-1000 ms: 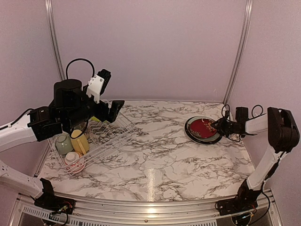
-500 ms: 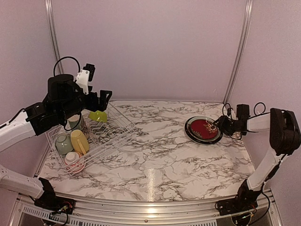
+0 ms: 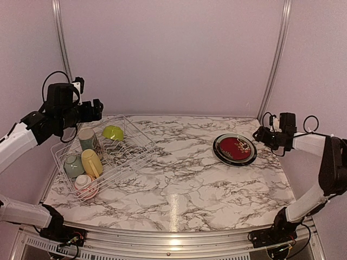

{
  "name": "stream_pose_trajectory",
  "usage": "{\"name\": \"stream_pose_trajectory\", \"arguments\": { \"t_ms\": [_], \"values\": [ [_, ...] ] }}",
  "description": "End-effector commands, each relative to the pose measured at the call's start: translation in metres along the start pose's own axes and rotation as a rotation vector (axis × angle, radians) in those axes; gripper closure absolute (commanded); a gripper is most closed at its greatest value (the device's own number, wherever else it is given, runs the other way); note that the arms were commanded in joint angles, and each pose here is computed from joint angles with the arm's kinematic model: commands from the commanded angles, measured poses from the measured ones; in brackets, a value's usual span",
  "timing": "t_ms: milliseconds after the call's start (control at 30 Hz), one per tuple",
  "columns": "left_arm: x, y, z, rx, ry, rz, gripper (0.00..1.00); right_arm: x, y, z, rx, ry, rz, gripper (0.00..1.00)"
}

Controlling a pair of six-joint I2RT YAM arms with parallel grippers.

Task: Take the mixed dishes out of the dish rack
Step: Grab the cup from the dish rack.

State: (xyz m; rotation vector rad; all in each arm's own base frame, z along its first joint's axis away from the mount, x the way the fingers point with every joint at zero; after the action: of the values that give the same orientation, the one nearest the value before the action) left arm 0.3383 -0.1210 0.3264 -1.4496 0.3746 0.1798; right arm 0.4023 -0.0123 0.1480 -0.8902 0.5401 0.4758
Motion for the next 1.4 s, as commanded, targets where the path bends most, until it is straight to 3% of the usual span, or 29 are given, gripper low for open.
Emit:
{"name": "stream_pose_trajectory", "arguments": {
  "t_ms": [0,133,367,533,733,1367],
  "values": [
    [0.001,0.018,0.043,-0.104,-0.073,0.124,0.01,-0.021,-0.014,0.011,-0.074,0.004,-0.045,0.23],
    [0.010,0.040,0.070,-0.178,-0.104,0.219,0.01,-0.032,-0.024,0.018,-0.064,0.003,-0.081,0.20],
    [0.049,0.080,0.071,-0.289,0.040,0.417,0.01,-0.040,-0.029,0.029,0.003,-0.077,-0.134,0.08],
    [0.068,0.097,0.066,-0.271,0.062,0.481,0.01,-0.038,-0.008,0.049,-0.063,-0.239,-0.035,0.09],
    [0.081,0.127,0.072,-0.217,0.016,0.572,0.01,-0.053,-0.001,0.065,-0.094,-0.348,-0.030,0.08],
    [0.090,0.161,0.071,-0.090,-0.057,0.678,0.04,-0.067,-0.007,0.085,-0.114,-0.396,-0.035,0.08]
  ]
}}
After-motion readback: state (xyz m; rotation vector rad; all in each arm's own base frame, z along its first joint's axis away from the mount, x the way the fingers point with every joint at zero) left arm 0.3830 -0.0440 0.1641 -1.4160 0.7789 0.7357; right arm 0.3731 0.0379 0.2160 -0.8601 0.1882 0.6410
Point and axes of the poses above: each gripper's point midway between its finger pads, its own x axis out along the fingers, its own z axis along the line the jaws close on, y = z × x, the point moved 2 cm from there along -x, back along the fingers, and after that the axes turned 11 degrees about x, right-handed, at the moved point
